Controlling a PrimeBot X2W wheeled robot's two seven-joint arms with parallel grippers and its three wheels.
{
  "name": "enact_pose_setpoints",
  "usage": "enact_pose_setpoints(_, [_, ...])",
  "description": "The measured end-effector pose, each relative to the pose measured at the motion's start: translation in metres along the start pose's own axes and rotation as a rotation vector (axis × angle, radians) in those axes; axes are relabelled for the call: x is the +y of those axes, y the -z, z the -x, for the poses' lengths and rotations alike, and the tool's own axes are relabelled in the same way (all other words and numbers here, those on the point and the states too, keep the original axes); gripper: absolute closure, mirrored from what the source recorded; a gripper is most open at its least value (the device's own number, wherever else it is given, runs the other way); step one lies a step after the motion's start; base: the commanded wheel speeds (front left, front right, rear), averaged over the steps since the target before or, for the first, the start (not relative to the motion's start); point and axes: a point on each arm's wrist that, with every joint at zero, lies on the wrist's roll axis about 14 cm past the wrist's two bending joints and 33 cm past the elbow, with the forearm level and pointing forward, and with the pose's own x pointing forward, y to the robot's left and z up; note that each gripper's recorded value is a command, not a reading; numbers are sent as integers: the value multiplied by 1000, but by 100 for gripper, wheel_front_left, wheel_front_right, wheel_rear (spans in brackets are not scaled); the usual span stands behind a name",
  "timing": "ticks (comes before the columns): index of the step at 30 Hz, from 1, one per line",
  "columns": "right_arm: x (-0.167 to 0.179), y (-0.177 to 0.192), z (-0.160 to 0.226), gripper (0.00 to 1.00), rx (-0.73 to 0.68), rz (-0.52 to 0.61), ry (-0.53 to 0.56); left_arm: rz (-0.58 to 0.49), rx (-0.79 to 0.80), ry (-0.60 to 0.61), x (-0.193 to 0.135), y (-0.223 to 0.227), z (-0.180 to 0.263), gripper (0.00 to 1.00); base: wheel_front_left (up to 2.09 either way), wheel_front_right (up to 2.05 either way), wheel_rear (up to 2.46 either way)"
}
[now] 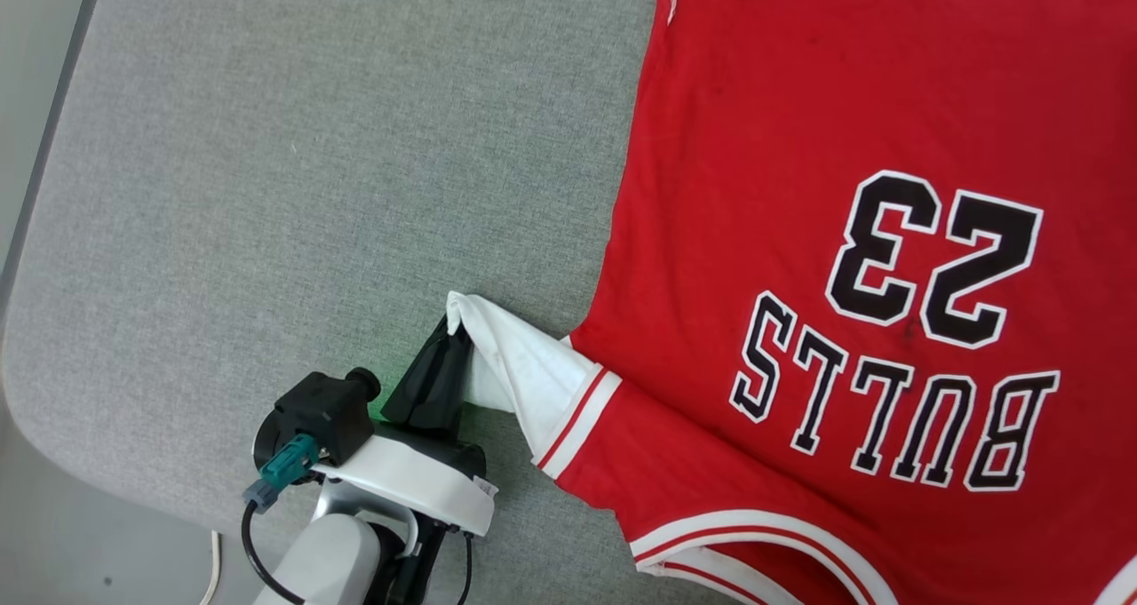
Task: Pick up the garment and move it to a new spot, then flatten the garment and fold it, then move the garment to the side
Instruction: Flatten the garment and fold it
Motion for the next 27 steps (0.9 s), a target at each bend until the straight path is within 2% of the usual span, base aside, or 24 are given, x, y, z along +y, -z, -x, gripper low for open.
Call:
enact_pose_setpoints(9, [4,-22,47,100,-179,51,8,12,-32,-6,1,-9,15,100,0,0,0])
enact_pose_setpoints(14, [3,-8,81,100,-231,96,15,7,-42,-6,3,-12,30,100,0,0,0])
enact_pose_setpoints(15, [-4,8,106,100,-255,116,27,10,-47,-4,2,-13,39,100,0,0,0])
enact_pose_setpoints(18, [-14,30,130,100,-266,114,45,7,-55,2,1,-15,46,100,0,0,0])
enact_pose_setpoints(21, [-24,60,149,100,-258,114,71,10,-62,16,-4,-17,52,100,0,0,0])
enact_pose_setpoints(27, [-36,133,175,100,-209,41,87,16,-66,43,-12,-18,64,100,0,0,0])
